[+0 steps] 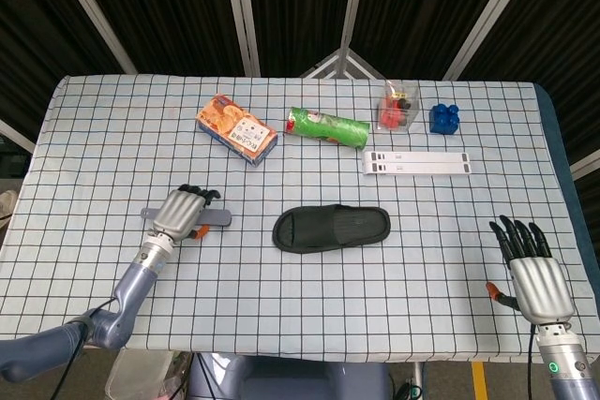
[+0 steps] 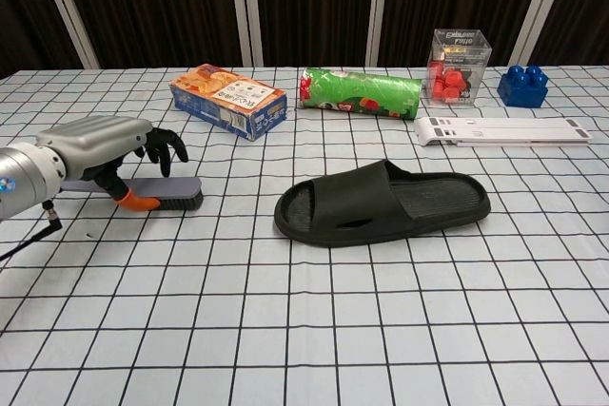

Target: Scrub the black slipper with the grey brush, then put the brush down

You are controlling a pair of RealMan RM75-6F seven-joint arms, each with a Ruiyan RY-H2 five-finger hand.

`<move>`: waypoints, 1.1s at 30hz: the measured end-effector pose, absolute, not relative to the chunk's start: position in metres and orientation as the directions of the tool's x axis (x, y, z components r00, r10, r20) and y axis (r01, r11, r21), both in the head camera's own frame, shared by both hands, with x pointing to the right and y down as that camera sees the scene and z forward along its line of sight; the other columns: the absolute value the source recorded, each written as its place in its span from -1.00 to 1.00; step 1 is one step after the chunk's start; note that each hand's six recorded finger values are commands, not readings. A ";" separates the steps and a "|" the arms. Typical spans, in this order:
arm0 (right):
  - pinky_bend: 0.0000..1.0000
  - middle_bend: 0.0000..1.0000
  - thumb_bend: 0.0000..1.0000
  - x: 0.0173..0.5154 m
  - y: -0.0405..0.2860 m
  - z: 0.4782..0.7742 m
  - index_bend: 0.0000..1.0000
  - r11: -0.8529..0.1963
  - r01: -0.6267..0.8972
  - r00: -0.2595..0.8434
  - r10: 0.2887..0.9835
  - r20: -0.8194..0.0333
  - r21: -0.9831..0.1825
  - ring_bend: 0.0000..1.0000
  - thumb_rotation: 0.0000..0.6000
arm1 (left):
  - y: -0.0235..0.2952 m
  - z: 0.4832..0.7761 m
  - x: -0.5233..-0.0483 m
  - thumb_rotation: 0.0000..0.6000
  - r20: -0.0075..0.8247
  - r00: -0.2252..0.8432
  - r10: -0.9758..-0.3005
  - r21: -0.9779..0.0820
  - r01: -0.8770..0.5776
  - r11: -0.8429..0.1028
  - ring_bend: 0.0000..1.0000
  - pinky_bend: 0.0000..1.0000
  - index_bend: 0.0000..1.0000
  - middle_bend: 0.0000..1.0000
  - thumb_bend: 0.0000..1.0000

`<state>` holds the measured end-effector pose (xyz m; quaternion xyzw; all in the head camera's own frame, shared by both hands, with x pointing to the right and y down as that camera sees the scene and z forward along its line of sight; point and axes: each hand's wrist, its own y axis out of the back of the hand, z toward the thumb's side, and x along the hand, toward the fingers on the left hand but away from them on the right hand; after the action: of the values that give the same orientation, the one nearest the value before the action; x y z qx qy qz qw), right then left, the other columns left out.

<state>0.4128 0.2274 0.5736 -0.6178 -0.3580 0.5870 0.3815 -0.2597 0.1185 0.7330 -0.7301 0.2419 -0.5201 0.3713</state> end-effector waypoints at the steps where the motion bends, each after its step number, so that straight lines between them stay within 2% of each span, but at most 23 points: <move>1: -1.00 -1.00 -0.48 0.413 0.227 0.574 -1.00 -0.454 -0.005 0.053 0.890 -0.453 -0.891 -1.00 1.00 | 0.119 0.733 -0.259 1.00 0.580 0.344 -0.738 -0.794 0.035 -0.608 -0.43 -0.48 -0.46 -0.25 -0.36; 8: -1.00 -1.00 -0.48 0.414 0.227 0.574 -1.00 -0.457 -0.005 0.047 0.888 -0.457 -0.889 -1.00 1.00 | 0.120 0.731 -0.255 1.00 0.567 0.354 -0.744 -0.802 0.030 -0.597 -0.39 -0.47 -0.43 -0.21 -0.36; 28: -1.00 -1.00 -0.48 0.414 0.227 0.574 -1.00 -0.462 -0.005 0.045 0.886 -0.461 -0.887 -1.00 1.00 | 0.120 0.728 -0.255 1.00 0.553 0.362 -0.751 -0.814 0.041 -0.579 -0.29 -0.41 -0.32 -0.09 -0.20; 31: -1.00 -1.00 -0.48 0.414 0.227 0.573 -1.00 -0.461 -0.006 0.043 0.887 -0.461 -0.887 -1.00 1.00 | 0.121 0.729 -0.256 1.00 0.558 0.359 -0.748 -0.811 0.046 -0.583 -0.23 -0.34 -0.22 -0.02 -0.11; 33: -1.00 -1.00 -0.48 0.415 0.227 0.573 -1.00 -0.461 -0.004 0.042 0.887 -0.460 -0.888 -1.00 1.00 | 0.121 0.730 -0.257 1.00 0.559 0.358 -0.748 -0.811 0.047 -0.584 -0.22 -0.32 -0.18 0.00 0.05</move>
<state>0.4146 0.2271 0.5729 -0.6160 -0.3583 0.5923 0.3760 -0.2572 0.1213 0.7301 -0.7271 0.2409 -0.5130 0.3875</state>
